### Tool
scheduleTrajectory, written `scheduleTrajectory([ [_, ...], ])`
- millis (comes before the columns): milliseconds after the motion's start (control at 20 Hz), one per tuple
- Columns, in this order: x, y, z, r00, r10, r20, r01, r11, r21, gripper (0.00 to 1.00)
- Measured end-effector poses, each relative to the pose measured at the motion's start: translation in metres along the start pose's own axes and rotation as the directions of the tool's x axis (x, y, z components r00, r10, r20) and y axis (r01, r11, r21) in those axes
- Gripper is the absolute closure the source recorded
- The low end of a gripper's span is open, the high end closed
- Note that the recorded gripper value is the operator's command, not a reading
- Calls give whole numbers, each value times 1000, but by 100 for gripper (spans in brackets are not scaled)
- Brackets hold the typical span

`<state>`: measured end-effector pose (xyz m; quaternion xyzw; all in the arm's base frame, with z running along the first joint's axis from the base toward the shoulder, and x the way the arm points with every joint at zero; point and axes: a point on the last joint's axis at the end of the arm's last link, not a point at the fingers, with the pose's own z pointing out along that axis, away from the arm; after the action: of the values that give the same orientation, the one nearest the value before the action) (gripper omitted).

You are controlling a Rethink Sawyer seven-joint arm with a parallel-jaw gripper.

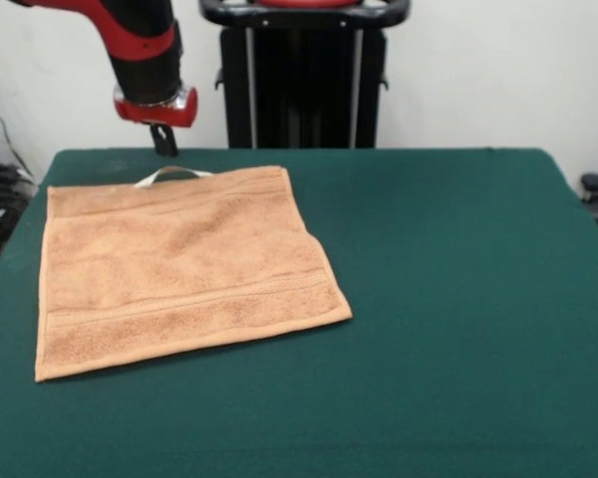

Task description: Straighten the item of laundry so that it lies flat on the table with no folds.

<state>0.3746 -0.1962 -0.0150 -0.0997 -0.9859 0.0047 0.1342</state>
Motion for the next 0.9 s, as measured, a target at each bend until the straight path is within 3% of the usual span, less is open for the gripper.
scheduleTrajectory([
  [650,-21,6,-30,999,-7,52,6,1000,30,100],
  [900,-39,0,-59,993,28,114,-31,999,30,100],
])
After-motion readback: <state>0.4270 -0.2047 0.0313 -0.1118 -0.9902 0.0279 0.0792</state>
